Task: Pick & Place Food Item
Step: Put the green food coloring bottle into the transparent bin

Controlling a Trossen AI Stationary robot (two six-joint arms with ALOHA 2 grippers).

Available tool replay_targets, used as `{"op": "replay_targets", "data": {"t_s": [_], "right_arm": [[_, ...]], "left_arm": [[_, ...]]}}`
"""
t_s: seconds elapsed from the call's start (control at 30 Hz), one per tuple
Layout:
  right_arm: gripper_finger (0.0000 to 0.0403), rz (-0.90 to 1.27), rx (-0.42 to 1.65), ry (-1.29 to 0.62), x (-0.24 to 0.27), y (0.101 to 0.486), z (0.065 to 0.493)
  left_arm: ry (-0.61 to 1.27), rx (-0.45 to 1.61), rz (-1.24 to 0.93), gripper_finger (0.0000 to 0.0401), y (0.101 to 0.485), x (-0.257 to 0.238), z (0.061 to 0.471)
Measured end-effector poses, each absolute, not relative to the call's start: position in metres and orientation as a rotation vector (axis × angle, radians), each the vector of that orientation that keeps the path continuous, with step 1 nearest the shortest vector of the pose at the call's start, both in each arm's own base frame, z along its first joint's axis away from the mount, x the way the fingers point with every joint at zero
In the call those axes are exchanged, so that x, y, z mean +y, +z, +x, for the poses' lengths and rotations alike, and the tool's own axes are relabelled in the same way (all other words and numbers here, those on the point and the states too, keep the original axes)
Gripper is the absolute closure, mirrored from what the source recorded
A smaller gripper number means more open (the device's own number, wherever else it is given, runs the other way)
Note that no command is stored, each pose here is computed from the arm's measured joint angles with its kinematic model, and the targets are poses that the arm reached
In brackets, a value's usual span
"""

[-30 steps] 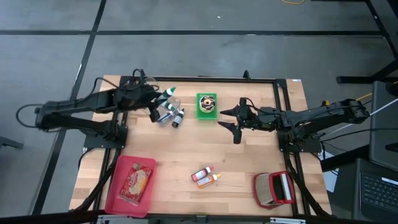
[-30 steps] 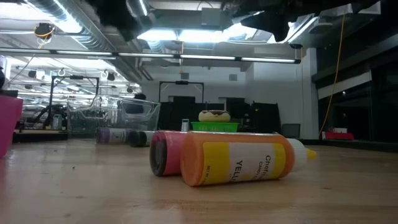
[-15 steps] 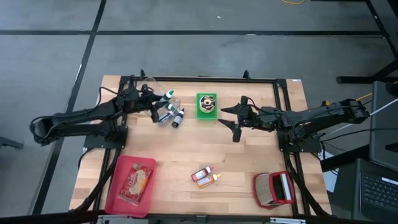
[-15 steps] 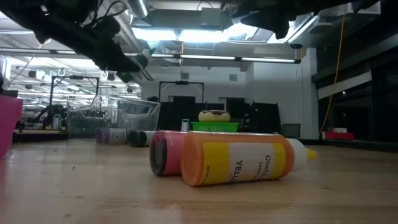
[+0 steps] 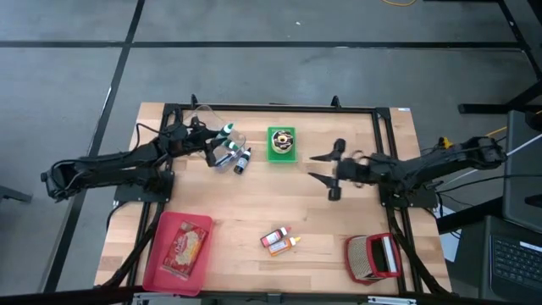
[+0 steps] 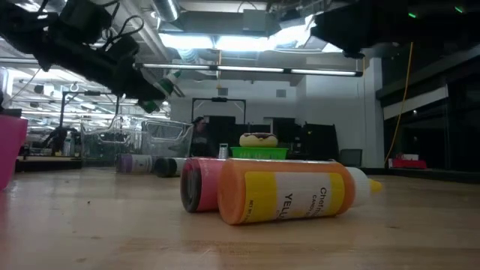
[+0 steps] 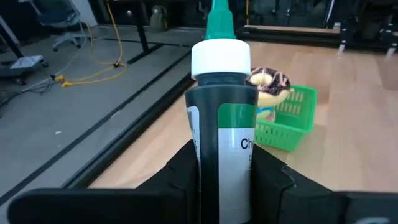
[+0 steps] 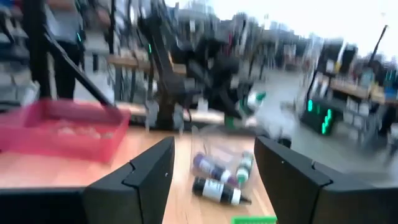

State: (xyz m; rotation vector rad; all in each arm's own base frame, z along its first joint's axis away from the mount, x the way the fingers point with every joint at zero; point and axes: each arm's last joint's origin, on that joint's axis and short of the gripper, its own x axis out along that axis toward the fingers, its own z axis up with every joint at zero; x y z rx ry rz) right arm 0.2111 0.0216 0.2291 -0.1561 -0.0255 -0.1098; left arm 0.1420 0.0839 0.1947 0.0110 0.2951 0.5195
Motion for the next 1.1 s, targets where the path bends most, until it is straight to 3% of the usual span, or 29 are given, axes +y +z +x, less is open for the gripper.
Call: {"op": "replay_targets", "data": {"t_s": [0.13, 0.5, 1.1], "right_arm": [[0.0176, -0.164, -0.144, -0.091, 0.019, 0.212, 0.183], [0.0176, -0.106, -0.052, -0.066, 0.011, 0.17, 0.142], [0.0176, -0.294, -0.406, 0.047, 0.008, 0.207, 0.105]], "left_arm": [[0.527, 0.311, 0.026, 0.0313, 0.187, 0.085, 0.139], [0.525, 0.312, 0.008, 0.0313, 0.186, 0.088, 0.137], [0.466, 0.333, -0.009, 0.0313, 0.183, 0.086, 0.137]]}}
